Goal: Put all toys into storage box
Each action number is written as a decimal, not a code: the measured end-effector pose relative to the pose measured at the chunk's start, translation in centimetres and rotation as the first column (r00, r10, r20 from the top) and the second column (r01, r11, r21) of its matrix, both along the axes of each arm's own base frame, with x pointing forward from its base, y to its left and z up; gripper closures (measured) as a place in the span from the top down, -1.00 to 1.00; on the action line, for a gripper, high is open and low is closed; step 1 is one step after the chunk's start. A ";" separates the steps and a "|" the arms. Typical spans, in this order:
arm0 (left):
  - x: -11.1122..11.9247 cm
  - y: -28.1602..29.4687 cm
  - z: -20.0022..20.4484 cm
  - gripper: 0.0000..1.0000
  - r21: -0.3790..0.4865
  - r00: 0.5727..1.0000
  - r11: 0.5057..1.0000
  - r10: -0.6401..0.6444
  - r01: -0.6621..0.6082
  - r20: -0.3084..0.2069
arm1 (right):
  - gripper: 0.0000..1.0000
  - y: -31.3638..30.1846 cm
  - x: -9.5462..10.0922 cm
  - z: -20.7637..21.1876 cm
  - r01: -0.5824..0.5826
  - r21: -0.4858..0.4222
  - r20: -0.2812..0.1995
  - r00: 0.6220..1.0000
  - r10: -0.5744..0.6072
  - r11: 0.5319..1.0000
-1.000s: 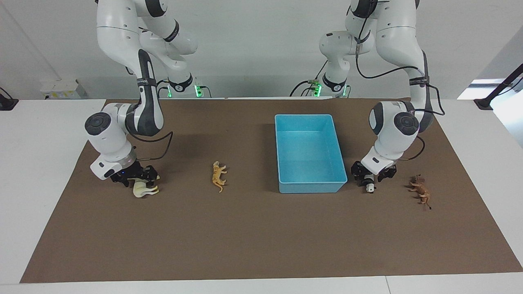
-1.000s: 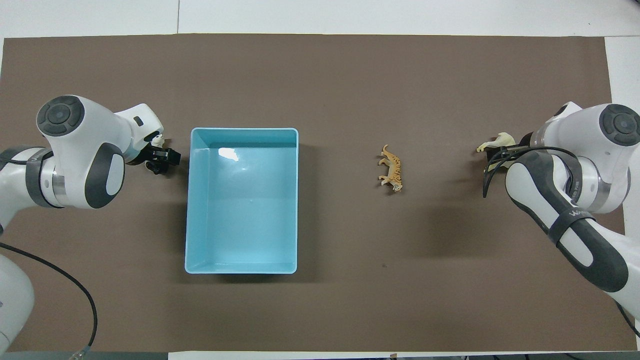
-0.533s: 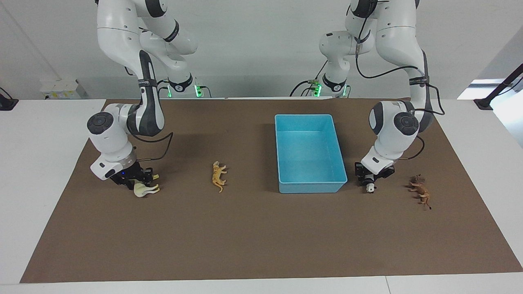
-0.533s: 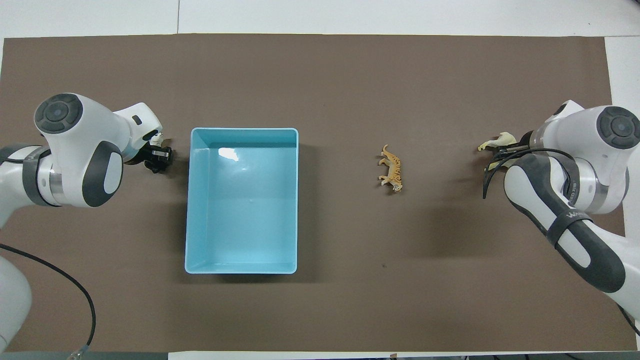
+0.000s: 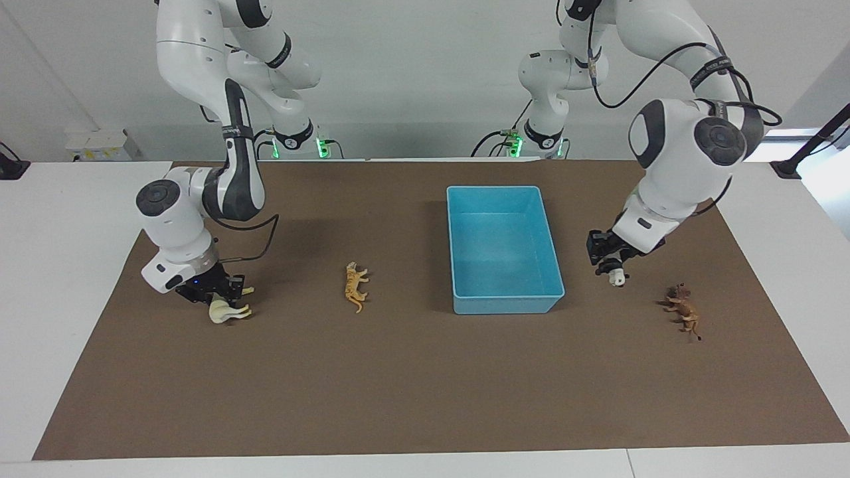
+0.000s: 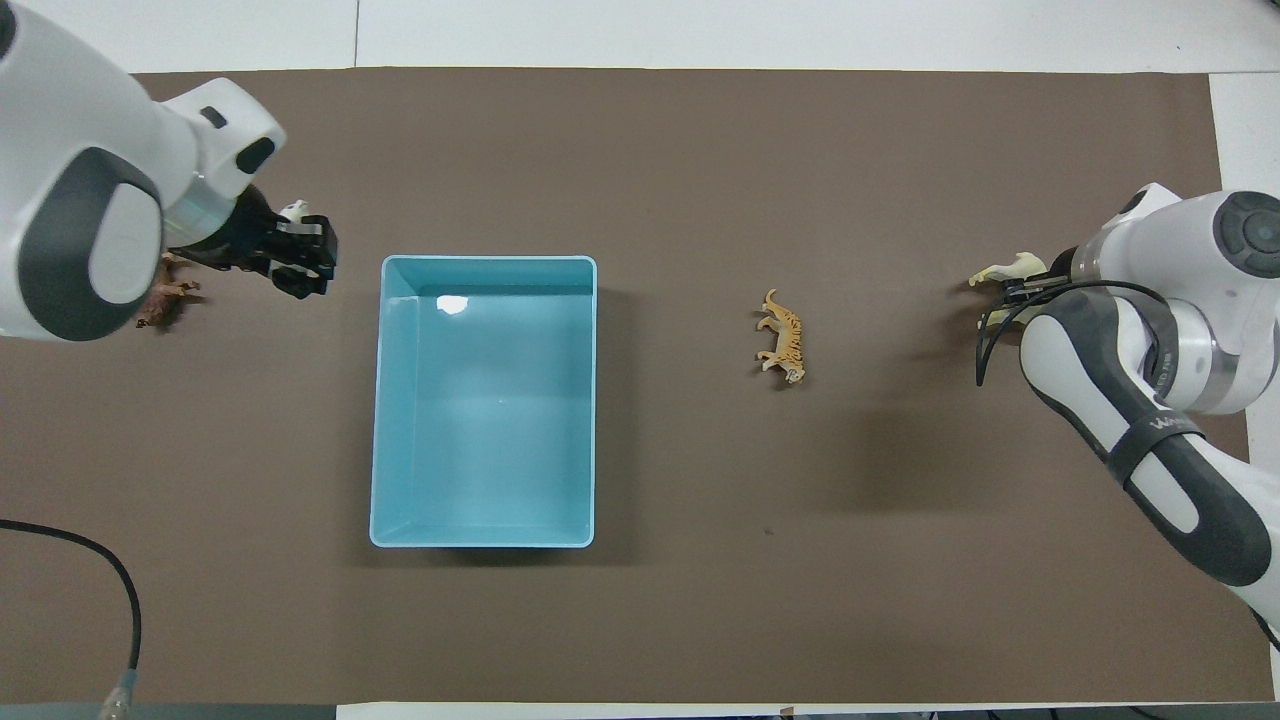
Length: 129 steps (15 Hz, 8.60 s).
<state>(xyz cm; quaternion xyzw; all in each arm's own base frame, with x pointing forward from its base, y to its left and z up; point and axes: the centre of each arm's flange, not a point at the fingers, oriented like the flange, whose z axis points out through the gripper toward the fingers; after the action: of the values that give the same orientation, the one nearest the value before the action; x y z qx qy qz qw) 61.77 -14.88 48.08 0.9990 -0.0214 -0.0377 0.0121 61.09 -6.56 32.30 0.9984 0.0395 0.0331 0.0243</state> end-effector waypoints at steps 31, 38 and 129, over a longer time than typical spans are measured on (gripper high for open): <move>3.6 29.2 -14.1 1.00 -0.003 0.921 0.970 0.233 -0.245 0.312 | -0.19 61.0 -10.8 3.2 0.172 0.060 -0.008 0.985 -0.172 0.983; 4.0 29.1 -16.3 1.00 0.013 0.919 0.971 0.221 -0.238 0.326 | 0.68 61.1 -11.7 6.1 0.325 -0.001 -0.038 0.945 -0.325 0.946; -6.3 10.2 10.9 1.00 0.001 0.989 0.991 -0.132 0.132 0.066 | 1.00 3.6 -0.6 33.8 0.066 0.043 -0.034 0.997 -0.064 0.997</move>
<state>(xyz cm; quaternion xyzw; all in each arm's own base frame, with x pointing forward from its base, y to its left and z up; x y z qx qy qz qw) 55.46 -4.66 58.98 0.9961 -0.0879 -0.0054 0.0108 60.51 -3.01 66.09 0.9998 0.0068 0.0168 0.0027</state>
